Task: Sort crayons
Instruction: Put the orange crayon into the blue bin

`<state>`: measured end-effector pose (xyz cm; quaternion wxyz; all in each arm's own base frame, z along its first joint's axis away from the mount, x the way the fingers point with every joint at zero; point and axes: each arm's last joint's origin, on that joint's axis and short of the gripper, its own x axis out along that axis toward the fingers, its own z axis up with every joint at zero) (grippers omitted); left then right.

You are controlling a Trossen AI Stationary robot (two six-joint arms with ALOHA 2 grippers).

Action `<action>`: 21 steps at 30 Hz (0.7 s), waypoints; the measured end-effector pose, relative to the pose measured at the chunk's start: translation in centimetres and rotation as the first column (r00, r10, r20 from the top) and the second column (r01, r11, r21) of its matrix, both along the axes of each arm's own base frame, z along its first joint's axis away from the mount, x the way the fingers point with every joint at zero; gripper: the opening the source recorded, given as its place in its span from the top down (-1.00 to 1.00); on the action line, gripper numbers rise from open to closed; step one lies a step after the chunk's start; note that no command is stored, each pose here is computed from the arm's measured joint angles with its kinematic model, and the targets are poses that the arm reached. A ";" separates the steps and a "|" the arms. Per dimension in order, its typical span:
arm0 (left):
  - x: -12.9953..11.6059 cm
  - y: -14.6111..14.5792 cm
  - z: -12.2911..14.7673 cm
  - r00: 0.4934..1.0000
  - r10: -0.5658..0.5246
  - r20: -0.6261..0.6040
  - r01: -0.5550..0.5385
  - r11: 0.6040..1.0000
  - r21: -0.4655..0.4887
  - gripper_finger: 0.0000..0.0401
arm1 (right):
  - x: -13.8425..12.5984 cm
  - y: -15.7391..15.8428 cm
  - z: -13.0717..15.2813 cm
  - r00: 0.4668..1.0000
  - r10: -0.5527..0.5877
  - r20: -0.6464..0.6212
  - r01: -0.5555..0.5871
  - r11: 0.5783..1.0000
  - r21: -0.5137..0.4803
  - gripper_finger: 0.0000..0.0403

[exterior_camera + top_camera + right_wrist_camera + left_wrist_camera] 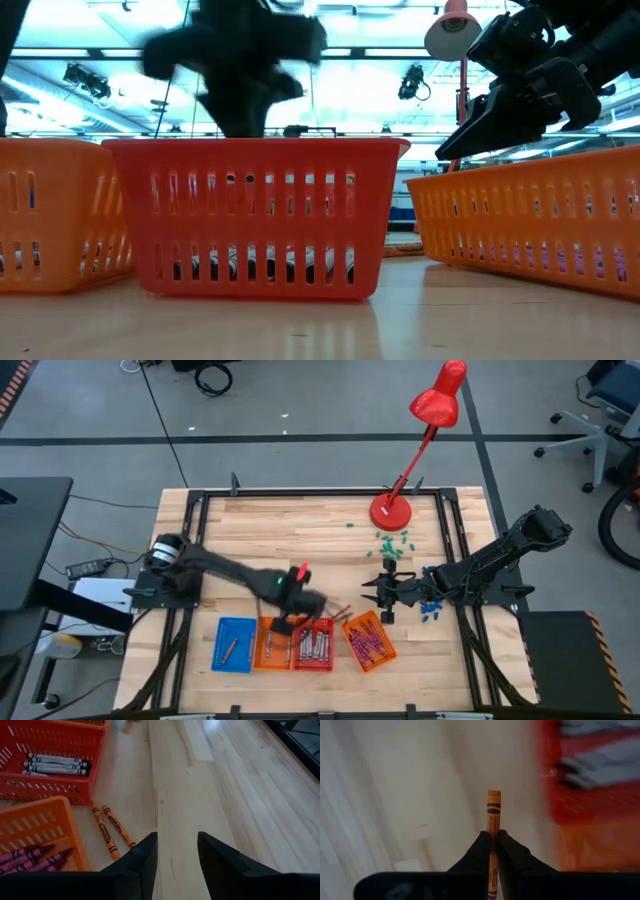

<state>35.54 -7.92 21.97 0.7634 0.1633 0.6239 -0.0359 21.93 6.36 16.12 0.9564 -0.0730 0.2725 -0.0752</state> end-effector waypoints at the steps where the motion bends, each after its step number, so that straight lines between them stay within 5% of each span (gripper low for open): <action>1: -0.6 -1.0 0.4 0.999 -0.049 -0.007 0.049 0.999 0.006 0.90 | 0.0 0.0 0.0 1.000 -0.001 0.000 0.001 1.000 0.000 0.29; 8: -5.4 -7.4 1.1 0.922 -0.330 -0.201 0.345 0.938 0.042 0.80 | 0.1 0.0 0.1 1.000 -0.001 0.014 0.001 1.000 0.004 0.29; 16: -9.7 -12.8 1.0 0.878 -0.402 -0.260 0.431 0.900 0.061 0.68 | 0.2 0.1 0.3 0.999 0.004 0.036 -0.005 0.999 0.033 0.29; 21: -11.8 -14.4 1.0 0.884 -0.370 -0.285 0.406 0.910 0.079 0.68 | 0.3 0.1 0.4 0.999 0.009 0.049 -0.011 0.999 0.041 0.29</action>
